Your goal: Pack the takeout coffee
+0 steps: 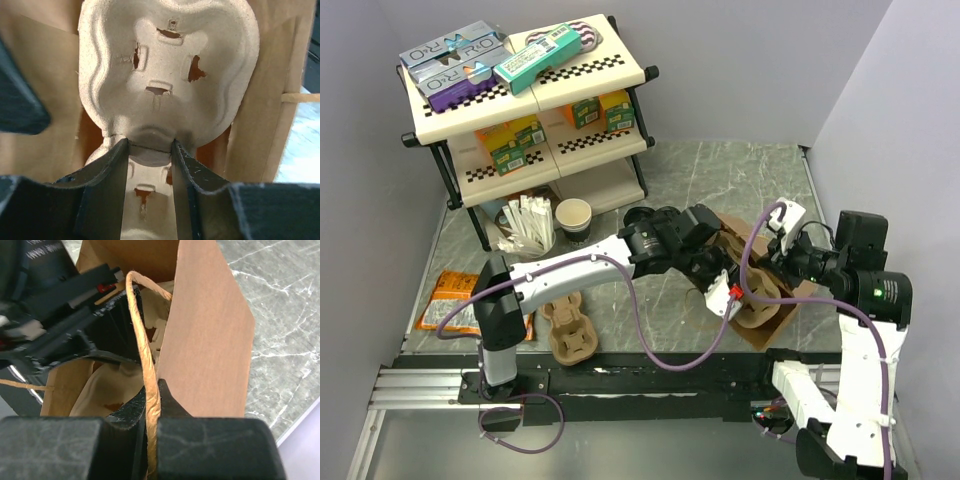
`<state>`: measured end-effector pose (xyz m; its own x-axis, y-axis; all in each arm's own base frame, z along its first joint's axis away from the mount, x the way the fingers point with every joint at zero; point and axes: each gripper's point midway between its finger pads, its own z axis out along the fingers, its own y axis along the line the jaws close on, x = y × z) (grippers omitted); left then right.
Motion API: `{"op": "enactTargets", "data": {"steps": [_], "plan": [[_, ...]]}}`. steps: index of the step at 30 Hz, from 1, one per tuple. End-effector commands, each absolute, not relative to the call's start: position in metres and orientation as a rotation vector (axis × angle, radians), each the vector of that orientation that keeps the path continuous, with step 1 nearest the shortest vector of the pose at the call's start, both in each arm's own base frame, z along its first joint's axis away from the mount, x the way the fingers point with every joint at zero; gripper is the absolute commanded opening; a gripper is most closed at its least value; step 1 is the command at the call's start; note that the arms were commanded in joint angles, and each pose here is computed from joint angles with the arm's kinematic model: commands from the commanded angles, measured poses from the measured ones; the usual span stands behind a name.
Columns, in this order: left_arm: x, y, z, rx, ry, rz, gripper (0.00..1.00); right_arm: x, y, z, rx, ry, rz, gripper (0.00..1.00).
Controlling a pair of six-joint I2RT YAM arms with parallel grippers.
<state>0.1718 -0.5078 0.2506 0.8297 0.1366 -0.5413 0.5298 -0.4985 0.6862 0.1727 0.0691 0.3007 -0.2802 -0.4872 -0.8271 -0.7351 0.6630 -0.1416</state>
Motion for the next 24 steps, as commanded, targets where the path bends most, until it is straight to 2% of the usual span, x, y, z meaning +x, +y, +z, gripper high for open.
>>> {"op": "enactTargets", "data": {"steps": [1, 6, 24], "plan": [[0.173, -0.505, 0.250, 2.106, 0.493, -0.433, 0.01, 0.157, 0.083, 0.300, -0.995, 1.889, 0.408, 0.00], [0.182, -0.502, 0.240, 2.154, 0.527, -0.324, 0.01, 0.148, 0.091, 0.302, -1.034, 1.854, 0.455, 0.00], [0.193, -0.533, 0.217, 2.108, 0.573, -0.210, 0.01, 0.120, 0.106, 0.308, -1.096, 1.836, 0.590, 0.00]]}}
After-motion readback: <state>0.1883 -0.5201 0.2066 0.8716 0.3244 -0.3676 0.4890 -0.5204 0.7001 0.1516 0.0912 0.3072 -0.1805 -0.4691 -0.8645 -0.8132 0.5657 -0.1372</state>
